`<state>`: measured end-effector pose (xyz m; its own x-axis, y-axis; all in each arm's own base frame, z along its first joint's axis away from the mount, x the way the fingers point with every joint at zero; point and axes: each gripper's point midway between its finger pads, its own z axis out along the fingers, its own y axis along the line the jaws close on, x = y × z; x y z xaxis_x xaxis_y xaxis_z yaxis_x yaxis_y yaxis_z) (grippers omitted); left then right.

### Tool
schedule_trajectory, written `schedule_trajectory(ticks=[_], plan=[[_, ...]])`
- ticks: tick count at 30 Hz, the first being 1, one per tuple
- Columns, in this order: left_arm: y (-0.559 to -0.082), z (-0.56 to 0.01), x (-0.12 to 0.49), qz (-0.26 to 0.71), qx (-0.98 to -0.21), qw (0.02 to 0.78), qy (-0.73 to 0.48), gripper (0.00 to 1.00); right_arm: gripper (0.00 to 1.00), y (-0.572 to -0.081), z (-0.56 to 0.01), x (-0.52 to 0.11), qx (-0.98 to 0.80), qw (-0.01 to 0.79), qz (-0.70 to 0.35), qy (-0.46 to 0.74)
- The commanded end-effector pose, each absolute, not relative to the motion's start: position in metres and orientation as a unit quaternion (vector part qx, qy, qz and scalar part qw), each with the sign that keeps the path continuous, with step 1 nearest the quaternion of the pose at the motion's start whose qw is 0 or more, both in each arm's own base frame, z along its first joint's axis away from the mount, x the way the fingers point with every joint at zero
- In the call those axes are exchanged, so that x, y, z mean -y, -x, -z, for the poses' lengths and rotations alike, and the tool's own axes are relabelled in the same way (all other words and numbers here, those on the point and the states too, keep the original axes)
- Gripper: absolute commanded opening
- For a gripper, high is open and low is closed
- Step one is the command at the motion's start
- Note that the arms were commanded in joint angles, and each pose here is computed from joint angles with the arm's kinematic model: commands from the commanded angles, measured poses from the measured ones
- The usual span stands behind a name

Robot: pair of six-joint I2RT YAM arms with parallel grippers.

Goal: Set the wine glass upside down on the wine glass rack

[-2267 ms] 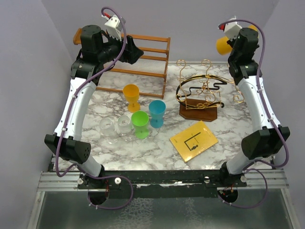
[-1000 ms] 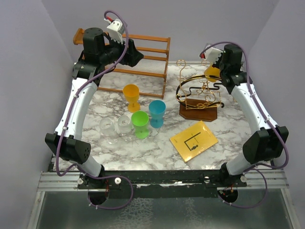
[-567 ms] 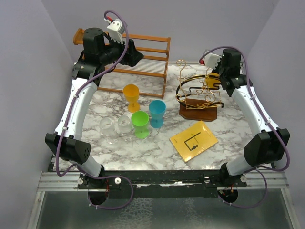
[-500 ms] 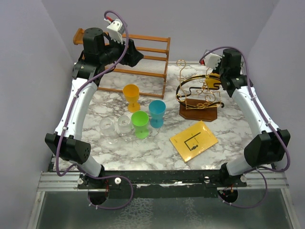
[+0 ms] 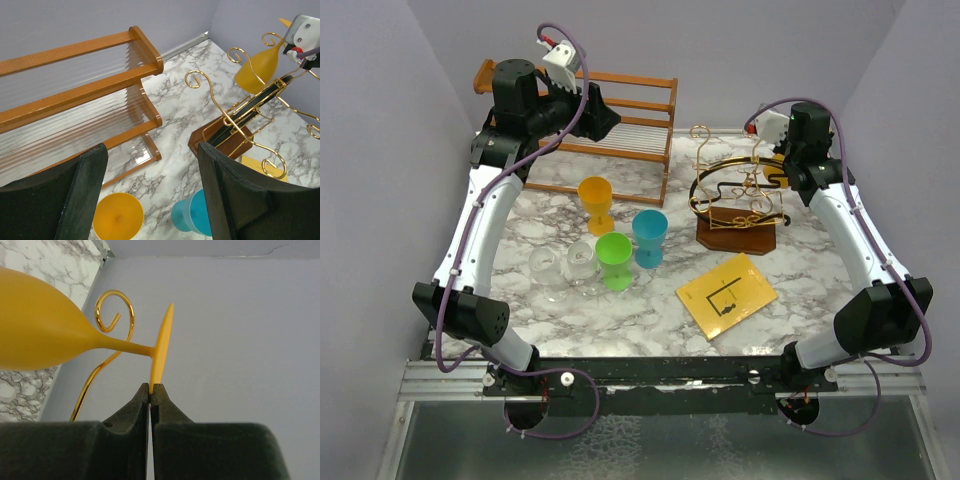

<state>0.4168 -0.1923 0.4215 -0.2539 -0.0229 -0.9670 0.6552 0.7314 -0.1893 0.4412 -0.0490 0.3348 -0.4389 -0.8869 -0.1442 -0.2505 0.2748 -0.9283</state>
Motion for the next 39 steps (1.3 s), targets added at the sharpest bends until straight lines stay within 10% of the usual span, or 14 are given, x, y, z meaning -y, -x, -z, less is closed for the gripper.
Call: schedule_trajectory(ticks=[1,39], plan=[[-0.407,-0.441,0.187,0.288,-0.717,0.596,-0.220,0.75,0.01,-0.436,-0.343,0.059,-0.712,0.331,0.486,0.384],[-0.405,-0.441,0.187,0.288,-0.716,0.596,-0.224,0.75,0.02,-0.489,-0.318,0.044,-0.723,0.313,0.471,0.396]])
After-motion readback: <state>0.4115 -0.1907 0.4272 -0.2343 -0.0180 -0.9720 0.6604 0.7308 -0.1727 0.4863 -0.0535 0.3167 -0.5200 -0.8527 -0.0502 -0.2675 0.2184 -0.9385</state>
